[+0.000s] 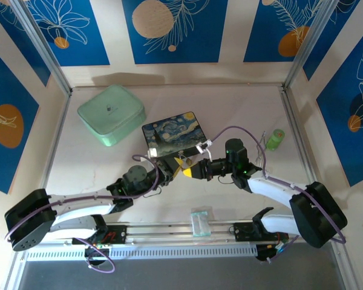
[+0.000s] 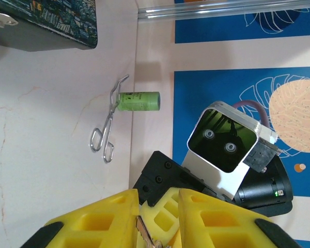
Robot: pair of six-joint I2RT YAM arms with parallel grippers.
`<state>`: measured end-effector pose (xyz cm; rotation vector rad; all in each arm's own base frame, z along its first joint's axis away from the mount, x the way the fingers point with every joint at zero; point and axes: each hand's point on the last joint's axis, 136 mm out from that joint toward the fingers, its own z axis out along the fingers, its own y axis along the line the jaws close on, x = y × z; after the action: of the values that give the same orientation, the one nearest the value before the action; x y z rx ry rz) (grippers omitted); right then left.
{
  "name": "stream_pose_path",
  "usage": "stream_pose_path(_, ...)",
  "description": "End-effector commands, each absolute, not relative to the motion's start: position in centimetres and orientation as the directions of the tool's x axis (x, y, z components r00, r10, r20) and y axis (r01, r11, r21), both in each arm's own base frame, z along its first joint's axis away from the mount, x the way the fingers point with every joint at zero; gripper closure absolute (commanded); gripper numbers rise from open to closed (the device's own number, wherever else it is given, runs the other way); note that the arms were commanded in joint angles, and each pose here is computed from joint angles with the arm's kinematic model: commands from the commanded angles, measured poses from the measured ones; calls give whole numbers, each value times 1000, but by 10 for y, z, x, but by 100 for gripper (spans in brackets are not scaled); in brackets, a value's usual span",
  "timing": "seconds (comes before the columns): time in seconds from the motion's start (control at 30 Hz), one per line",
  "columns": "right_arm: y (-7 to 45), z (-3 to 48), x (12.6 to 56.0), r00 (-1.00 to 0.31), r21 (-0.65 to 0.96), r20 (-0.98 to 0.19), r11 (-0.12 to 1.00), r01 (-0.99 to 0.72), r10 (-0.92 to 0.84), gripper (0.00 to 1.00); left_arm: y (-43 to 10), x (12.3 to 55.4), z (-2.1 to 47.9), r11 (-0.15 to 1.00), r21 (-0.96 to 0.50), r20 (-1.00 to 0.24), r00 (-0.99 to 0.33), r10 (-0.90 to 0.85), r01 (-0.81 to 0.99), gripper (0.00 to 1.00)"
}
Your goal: Unlock the padlock with the key
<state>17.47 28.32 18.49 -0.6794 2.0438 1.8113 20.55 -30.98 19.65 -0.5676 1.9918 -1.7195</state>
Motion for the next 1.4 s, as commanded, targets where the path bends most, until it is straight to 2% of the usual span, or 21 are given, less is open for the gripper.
stream_pose_path(0.0,285,190,182,-834,832,-538,82,-548,-121,100,-315,202,215,88,-996,-63,-827,-559,16,75)
stream_pose_path(0.27,285,184,183,-843,840,-524,92,-535,-123,100,-321,198,224,83,-995,-84,-844,-529,48,83)
stream_pose_path(0.43,284,185,184,-844,840,-523,93,-534,-122,100,-326,195,226,113,-990,-126,-859,-496,81,99)
stream_pose_path(0.63,283,187,185,-845,839,-523,108,-533,-112,100,-325,194,234,134,-982,-180,-854,-488,130,100)
stream_pose_path(0.67,283,187,186,-849,841,-518,119,-528,-105,94,-324,195,233,144,-981,-187,-850,-492,132,100)
stream_pose_path(0.7,282,187,188,-853,843,-512,131,-521,-96,78,-322,196,232,153,-979,-192,-843,-502,132,100)
stream_pose_path(0.73,281,184,194,-874,856,-481,174,-486,-72,53,-319,199,232,162,-977,-201,-832,-517,135,100)
stream_pose_path(0.8,274,176,210,-912,879,-410,271,-391,13,10,-312,204,232,185,-972,-223,-804,-552,143,100)
stream_pose_path(0.83,269,171,218,-924,884,-377,323,-338,66,1,-309,207,232,199,-969,-235,-788,-569,145,100)
stream_pose_path(0.9,263,165,227,-932,885,-334,387,-258,141,1,-303,213,232,218,-966,-244,-762,-600,138,100)
stream_pose_path(1.03,251,162,236,-924,882,-291,442,-160,247,1,-295,221,236,240,-963,-250,-719,-648,118,100)
stream_pose_path(1.1,238,153,243,-913,852,-267,518,-75,308,1,-293,225,241,260,-957,-274,-700,-659,129,100)
stream_pose_path(1.17,225,148,246,-887,815,-300,577,-49,350,4,-293,227,248,266,-952,-295,-686,-665,152,100)
stream_pose_path(1.2,221,149,247,-878,802,-320,595,-51,356,10,-293,228,250,273,-948,-307,-682,-664,162,100)
stream_pose_path(1.27,217,154,246,-867,773,-358,631,-68,346,7,-294,230,253,285,-943,-324,-677,-661,173,100)
stream_pose_path(1.3,216,155,246,-862,754,-381,651,-80,335,2,-294,231,252,285,-943,-324,-674,-664,173,100)
stream_pose_path(1.37,213,156,248,-848,711,-429,695,-104,312,1,-296,232,252,272,-945,-321,-671,-669,181,100)
